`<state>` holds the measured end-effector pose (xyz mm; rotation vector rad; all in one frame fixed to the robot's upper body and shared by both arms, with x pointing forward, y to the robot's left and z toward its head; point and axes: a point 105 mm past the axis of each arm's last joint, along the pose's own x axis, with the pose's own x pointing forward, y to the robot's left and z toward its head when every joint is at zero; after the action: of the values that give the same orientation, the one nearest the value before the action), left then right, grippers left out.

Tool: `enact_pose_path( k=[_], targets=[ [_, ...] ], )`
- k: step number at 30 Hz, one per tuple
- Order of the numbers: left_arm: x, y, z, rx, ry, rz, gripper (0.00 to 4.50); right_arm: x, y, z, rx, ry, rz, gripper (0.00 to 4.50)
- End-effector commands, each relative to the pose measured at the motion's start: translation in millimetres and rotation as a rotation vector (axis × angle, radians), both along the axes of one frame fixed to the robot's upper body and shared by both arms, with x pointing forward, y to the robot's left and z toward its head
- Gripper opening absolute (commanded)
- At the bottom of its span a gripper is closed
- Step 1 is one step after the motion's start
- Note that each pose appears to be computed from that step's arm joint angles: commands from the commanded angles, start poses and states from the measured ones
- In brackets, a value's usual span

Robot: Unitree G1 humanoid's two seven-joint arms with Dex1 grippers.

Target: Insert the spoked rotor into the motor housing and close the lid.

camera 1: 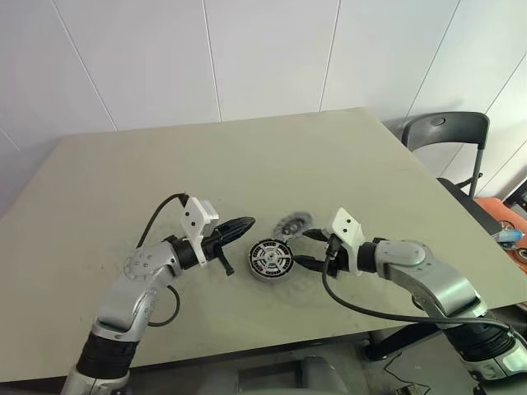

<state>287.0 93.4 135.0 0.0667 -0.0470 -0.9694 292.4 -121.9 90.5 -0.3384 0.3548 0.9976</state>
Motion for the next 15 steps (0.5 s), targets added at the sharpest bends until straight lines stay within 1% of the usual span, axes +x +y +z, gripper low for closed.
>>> enact_pose_path(
  k=[1,6,7,9,10,14,15],
  targets=[
    [0.0,1.7,16.2,-0.003,-0.059,-0.001,0.00,10.3,-9.1,15.6,0.007,-0.073,-0.012,3.33],
    [-2.3,-2.4,18.0,-0.002,-0.060,-0.008,0.00,13.6,-10.1,11.4,0.025,-0.056,-0.035,3.33],
    [-2.7,-2.9,17.9,-0.002,-0.059,-0.008,0.00,12.1,-7.1,12.5,0.076,-0.015,-0.044,3.33],
    [-3.2,-3.8,16.7,-0.001,-0.056,-0.009,0.00,10.4,-1.2,22.1,0.252,0.128,-0.087,3.33],
    [-3.1,-4.0,15.5,0.001,-0.054,-0.009,0.00,8.9,0.6,25.3,0.340,0.241,-0.113,3.33],
    [-2.3,-3.7,11.0,0.006,-0.047,-0.009,0.00,-7.5,13.6,41.3,0.570,0.557,-0.079,3.33],
    [-1.7,-3.5,9.7,0.006,-0.044,-0.009,0.00,-9.9,14.7,43.1,0.594,0.606,-0.080,3.33]
  ],
)
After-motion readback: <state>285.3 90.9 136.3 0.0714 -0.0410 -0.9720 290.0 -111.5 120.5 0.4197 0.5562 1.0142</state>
